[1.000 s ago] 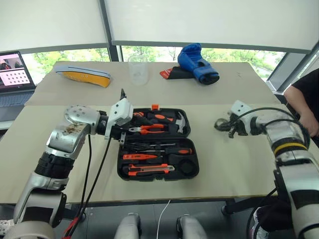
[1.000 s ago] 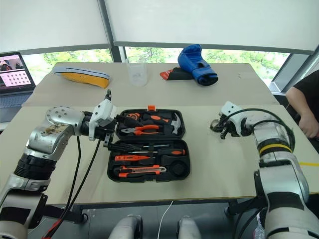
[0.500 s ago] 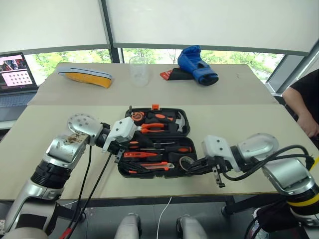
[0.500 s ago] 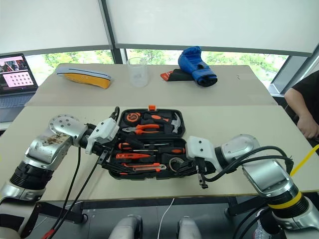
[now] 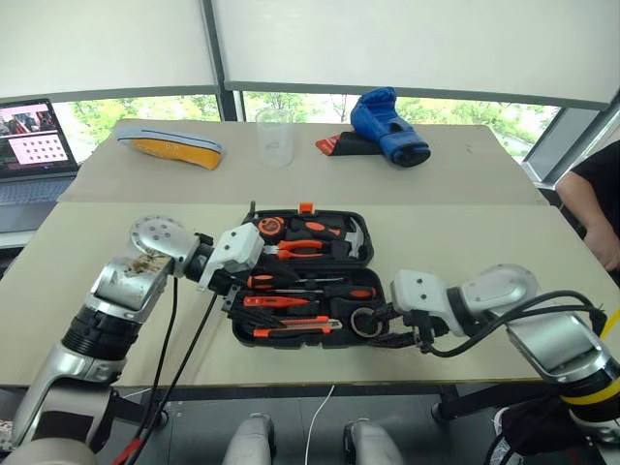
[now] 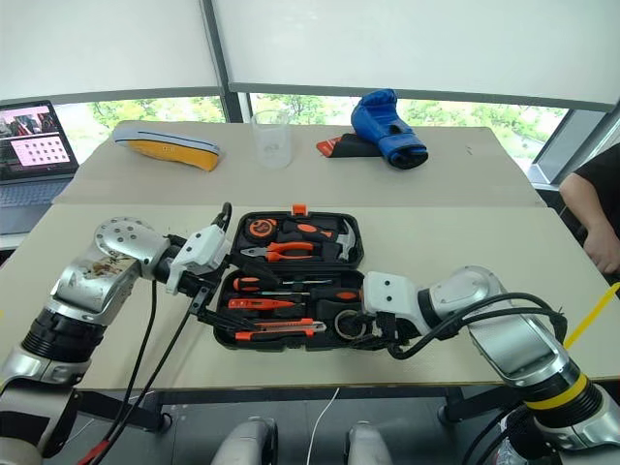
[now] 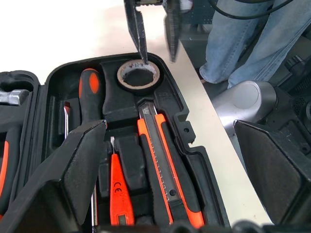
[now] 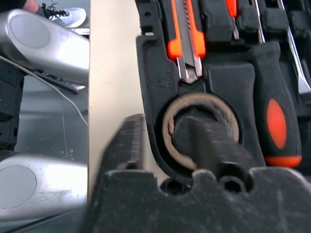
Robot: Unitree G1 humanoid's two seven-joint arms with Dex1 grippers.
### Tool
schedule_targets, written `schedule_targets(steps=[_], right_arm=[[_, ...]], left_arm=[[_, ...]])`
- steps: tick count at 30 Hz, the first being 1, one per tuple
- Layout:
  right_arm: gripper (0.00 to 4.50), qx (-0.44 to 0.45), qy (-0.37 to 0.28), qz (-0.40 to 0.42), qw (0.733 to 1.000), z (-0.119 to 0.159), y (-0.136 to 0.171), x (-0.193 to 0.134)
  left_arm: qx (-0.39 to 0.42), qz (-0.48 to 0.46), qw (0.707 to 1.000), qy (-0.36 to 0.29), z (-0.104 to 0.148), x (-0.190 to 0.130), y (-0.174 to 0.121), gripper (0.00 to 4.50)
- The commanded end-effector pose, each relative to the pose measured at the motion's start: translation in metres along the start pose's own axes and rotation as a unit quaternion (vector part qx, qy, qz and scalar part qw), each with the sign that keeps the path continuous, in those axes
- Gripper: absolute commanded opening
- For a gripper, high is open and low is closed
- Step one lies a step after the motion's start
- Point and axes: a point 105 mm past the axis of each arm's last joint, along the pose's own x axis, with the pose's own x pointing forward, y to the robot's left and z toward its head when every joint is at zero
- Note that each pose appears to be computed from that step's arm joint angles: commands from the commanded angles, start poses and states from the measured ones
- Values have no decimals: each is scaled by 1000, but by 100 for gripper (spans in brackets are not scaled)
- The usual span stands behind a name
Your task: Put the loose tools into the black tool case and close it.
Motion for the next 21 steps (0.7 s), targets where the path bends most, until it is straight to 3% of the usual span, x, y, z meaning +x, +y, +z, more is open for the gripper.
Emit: schedule_targets(steps=[1, 4, 8, 9, 12, 14, 18, 21], right_arm=[[344, -20, -20, -10, 1000, 16, -1, -6], [443, -20, -22, -21, 999, 19, -4, -12], [443, 33, -60, -54, 996, 24, -14, -33], [416, 51, -70, -69, 994, 23, -18, -39], [330, 80, -70, -126, 986, 7, -30, -56], [261, 85, -66, -144, 984, 0, -33, -60], [123, 116, -53, -198, 972, -32, -52, -68], [25, 102, -25, -203, 974, -52, -58, -61]], left_arm=[[25, 5, 1000, 0, 8, -1, 4, 450], [22, 10, 1000, 1, 6, -1, 5, 450], [-9, 67, 998, 7, -6, -14, 14, 450], [-22, 95, 995, 13, -13, -21, 19, 450], [-65, 191, 978, 42, -43, -57, 24, 378], [-77, 214, 973, 48, -49, -67, 22, 306], [-132, 310, 937, 96, -85, -107, 10, 160], [-145, 317, 928, 127, -107, -106, 3, 53]])
